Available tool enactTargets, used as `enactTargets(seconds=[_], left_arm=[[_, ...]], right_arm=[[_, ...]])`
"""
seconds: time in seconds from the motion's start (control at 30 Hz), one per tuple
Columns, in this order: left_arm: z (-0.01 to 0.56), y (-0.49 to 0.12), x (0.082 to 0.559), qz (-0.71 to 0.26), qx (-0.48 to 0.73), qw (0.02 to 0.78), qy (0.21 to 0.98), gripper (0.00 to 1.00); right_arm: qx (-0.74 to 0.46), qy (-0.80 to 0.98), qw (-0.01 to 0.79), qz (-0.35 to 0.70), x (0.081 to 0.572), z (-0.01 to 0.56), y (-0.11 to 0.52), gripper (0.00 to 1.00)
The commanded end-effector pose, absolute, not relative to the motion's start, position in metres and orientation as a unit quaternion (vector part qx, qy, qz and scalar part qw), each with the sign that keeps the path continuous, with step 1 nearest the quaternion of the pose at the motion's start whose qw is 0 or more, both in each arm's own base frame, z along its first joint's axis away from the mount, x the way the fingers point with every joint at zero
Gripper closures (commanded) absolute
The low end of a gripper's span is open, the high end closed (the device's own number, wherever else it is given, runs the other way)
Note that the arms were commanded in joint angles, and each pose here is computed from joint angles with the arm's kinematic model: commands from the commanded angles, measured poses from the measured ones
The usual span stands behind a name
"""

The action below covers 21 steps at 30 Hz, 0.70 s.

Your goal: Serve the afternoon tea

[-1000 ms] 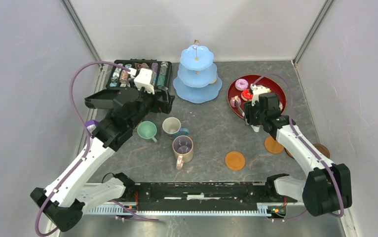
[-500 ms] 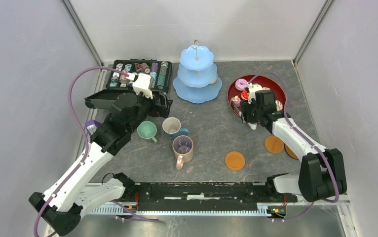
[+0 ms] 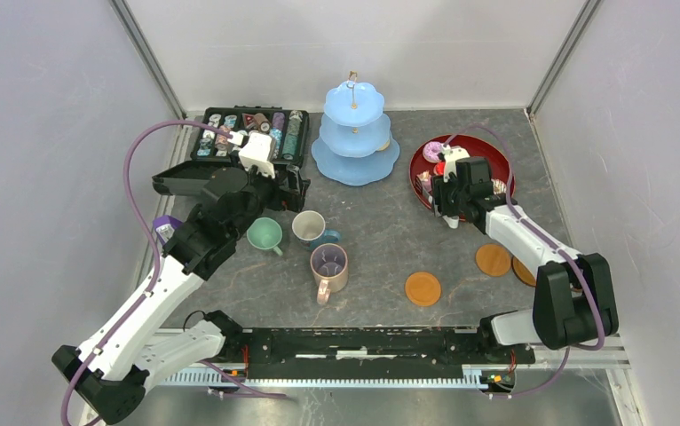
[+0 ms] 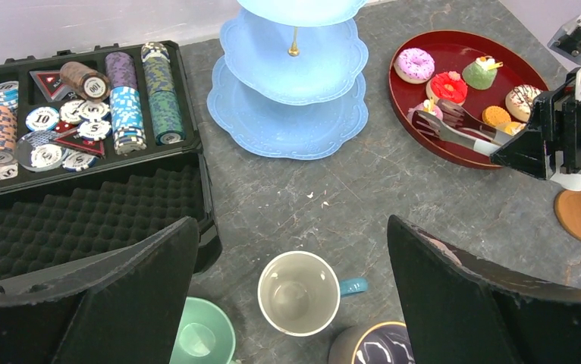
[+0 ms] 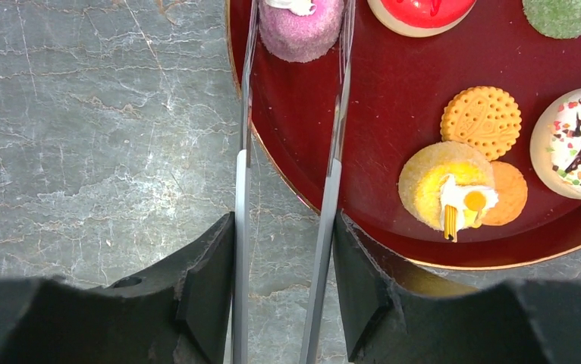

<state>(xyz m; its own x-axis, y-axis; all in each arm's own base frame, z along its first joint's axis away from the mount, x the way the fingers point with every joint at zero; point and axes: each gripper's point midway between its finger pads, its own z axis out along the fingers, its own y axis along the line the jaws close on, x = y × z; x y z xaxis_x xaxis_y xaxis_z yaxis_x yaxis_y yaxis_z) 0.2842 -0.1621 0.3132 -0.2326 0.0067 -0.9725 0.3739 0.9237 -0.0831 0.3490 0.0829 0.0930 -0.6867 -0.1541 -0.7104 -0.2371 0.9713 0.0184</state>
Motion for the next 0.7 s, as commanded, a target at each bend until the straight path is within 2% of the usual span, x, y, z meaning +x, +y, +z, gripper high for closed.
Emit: enactTargets(seconds=[0.0, 0.43, 0.67], left_arm=[[0.324, -0.161, 0.285, -0.145, 0.133, 0.626, 0.755, 0.0], [0.324, -0.162, 0.284, -0.151, 0.133, 0.626, 0.753, 0.0], [0.325, -0.162, 0.283, -0.153, 0.133, 0.628, 0.752, 0.0]], right_arm=[[-0.109, 0.894, 0.43, 0.06, 0.373, 0.122, 0.089, 0.58], [-0.098, 0.876, 0.471, 0.03, 0.357, 0.154, 0.072, 0.75], [-0.121, 0.859, 0.49, 0.093, 0.363, 0.174, 0.103, 0.8]])
